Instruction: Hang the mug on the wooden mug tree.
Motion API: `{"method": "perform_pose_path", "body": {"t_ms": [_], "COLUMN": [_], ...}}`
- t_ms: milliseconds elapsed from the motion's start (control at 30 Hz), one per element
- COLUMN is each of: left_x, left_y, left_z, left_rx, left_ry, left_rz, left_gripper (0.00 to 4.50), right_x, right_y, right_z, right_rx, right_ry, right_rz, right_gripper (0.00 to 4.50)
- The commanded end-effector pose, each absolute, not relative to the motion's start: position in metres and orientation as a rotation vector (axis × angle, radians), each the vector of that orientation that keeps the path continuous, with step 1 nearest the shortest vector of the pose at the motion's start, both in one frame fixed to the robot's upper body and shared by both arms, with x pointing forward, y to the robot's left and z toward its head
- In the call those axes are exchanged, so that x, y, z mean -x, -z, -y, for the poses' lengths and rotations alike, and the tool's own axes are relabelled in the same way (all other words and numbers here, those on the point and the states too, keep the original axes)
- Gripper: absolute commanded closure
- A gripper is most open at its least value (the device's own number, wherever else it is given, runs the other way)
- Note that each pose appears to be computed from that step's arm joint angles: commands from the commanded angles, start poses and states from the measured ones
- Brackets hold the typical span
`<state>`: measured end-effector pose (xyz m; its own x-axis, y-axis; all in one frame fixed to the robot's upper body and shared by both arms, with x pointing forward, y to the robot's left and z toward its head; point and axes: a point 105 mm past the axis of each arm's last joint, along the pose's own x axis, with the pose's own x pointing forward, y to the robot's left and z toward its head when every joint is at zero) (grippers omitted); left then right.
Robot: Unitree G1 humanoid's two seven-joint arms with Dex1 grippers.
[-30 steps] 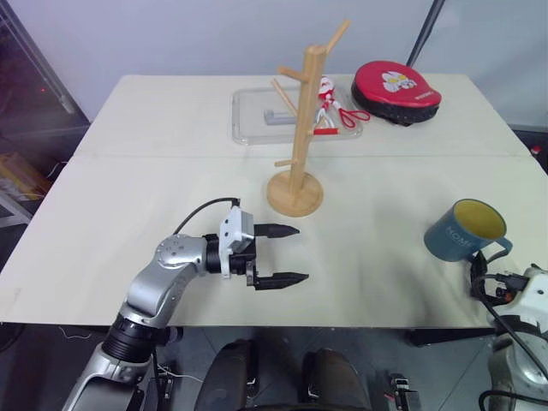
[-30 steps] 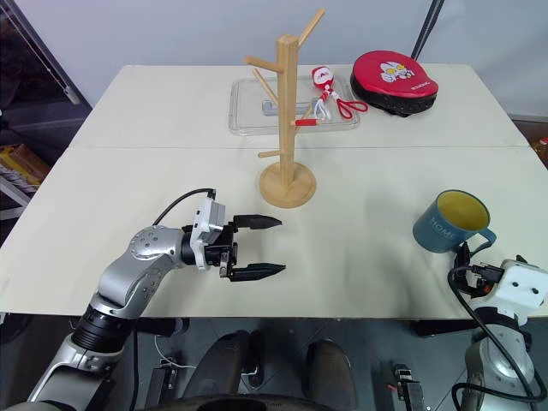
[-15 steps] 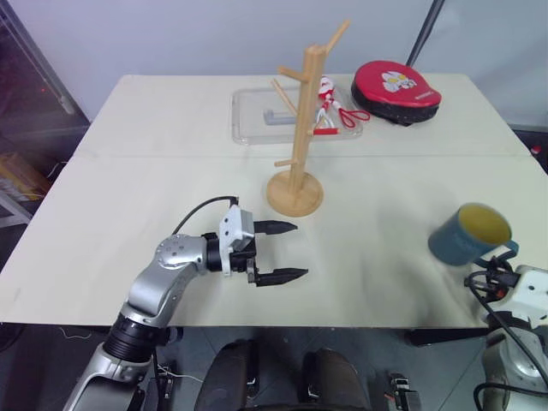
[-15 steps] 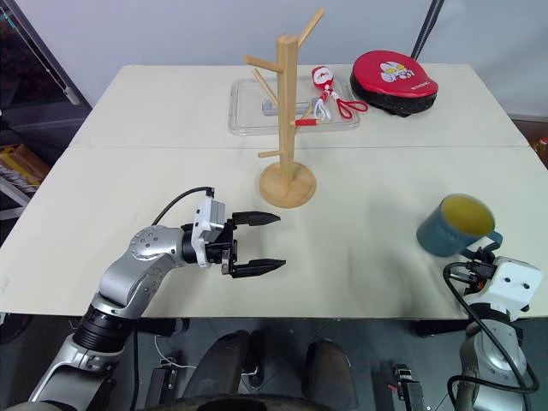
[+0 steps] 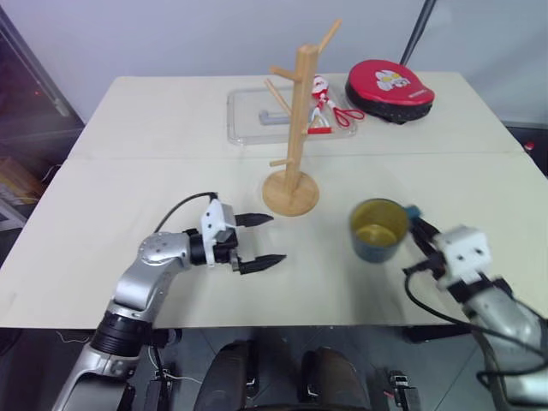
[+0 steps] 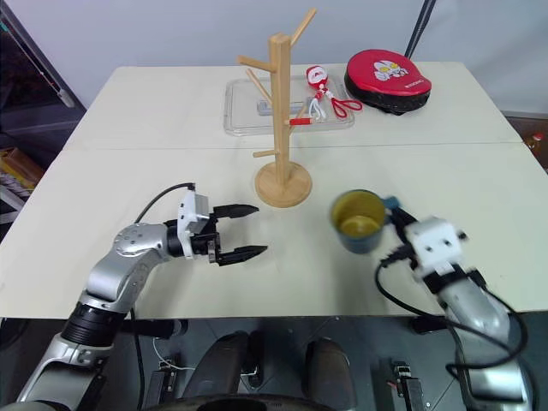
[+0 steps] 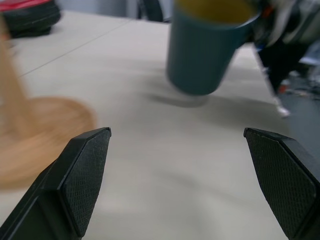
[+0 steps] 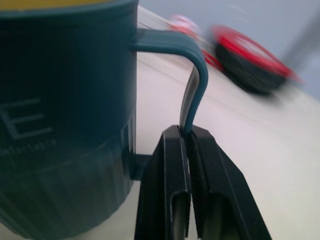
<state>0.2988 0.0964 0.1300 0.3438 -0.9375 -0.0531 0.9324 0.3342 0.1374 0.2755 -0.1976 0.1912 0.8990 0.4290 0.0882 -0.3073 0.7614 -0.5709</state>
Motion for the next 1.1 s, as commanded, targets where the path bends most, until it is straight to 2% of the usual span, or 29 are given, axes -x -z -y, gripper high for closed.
{"method": "perform_pose_path", "body": {"t_ms": [33,200,433,1100], "left_x": [-0.307,-0.314,-0.316,-0.309], "left_y": [-0.152,-0.17,-0.184,-0.201], "left_z": [-0.111,-0.125,-0.141,-0.167], "left_rx": [-0.158,-0.113,-0.087,-0.042], "left_ry": [1.161,1.094,1.017,0.921], "left_rz": [0.122,0.169,0.206,0.253], "left_gripper": [0.0,0.0,0.0,0.0], "right_x": [-0.282,-0.307,-0.327,-0.355], "right_y": [-0.229,-0.252,-0.257,-0.281], "right_z": [0.178,0.173,0.169,0.135], "right_rx": [0.618,0.656,0.715,0.775], "right_ry": [-0.477,-0.539,-0.607,-0.701], "right_rz": [0.292,0.308,0.294,0.313], "right_gripper": [4.42,4.42,4.42,4.42]}}
